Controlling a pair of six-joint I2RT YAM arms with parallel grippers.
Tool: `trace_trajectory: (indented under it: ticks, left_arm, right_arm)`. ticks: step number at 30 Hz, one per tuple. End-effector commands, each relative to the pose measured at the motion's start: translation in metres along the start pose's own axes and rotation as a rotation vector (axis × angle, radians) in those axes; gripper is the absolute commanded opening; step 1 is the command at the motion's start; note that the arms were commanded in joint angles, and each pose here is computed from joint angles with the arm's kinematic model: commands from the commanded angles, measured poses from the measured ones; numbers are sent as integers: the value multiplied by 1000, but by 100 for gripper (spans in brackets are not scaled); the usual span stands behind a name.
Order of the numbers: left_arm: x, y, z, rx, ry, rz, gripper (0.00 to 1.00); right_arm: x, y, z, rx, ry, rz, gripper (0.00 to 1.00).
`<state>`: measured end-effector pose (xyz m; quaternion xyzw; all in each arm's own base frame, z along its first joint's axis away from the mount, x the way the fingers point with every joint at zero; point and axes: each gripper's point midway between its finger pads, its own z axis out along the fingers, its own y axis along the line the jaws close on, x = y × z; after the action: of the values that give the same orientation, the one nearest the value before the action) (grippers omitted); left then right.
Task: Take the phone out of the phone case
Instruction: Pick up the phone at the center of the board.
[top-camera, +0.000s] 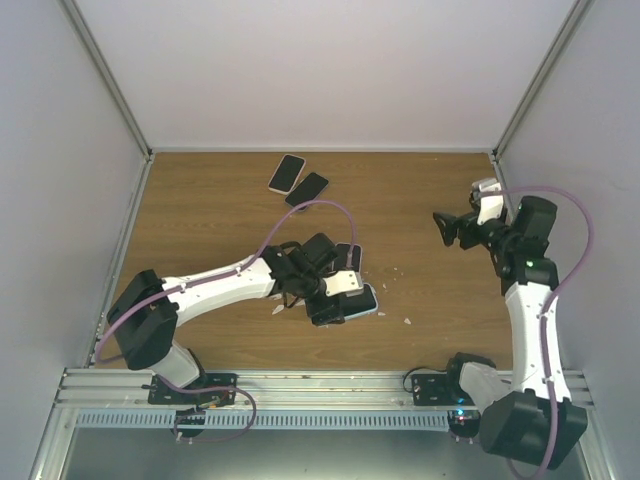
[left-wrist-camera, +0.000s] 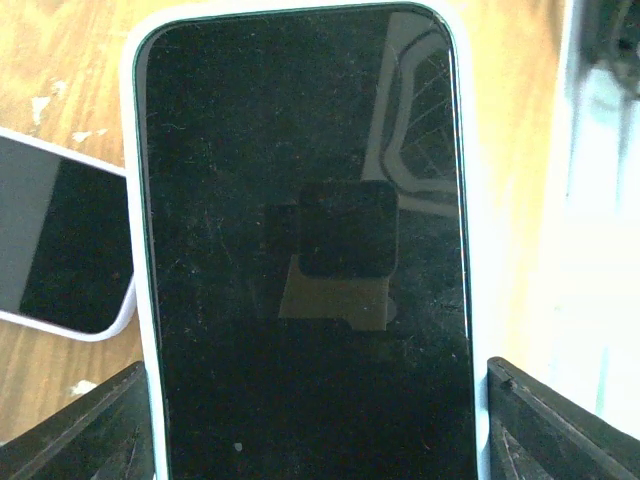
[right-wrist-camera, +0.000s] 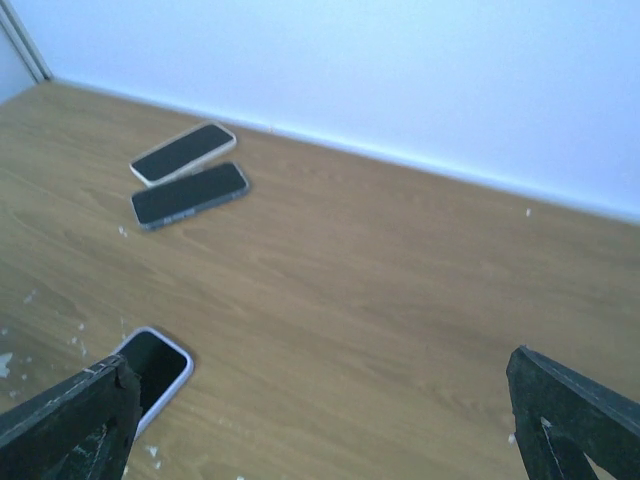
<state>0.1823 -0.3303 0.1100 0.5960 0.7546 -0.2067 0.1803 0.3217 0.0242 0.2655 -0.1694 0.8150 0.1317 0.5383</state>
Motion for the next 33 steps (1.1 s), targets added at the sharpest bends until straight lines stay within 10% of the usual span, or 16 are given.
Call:
trace_trajectory:
  ticks: [1,19,33]
  left_arm:
    - [-30,-15,-23,90,-122,41,46]
    - [-103,135,-183,-541,-434,-172,44]
    - [-132,160,-230,-681,-555,-216,43]
  right_arm:
    - [-26,7,-7,-52,-37,-15,100]
    - [-108,55,13,-386,-129,303,100]
    - [-115,122,47,-677,-38,514,95]
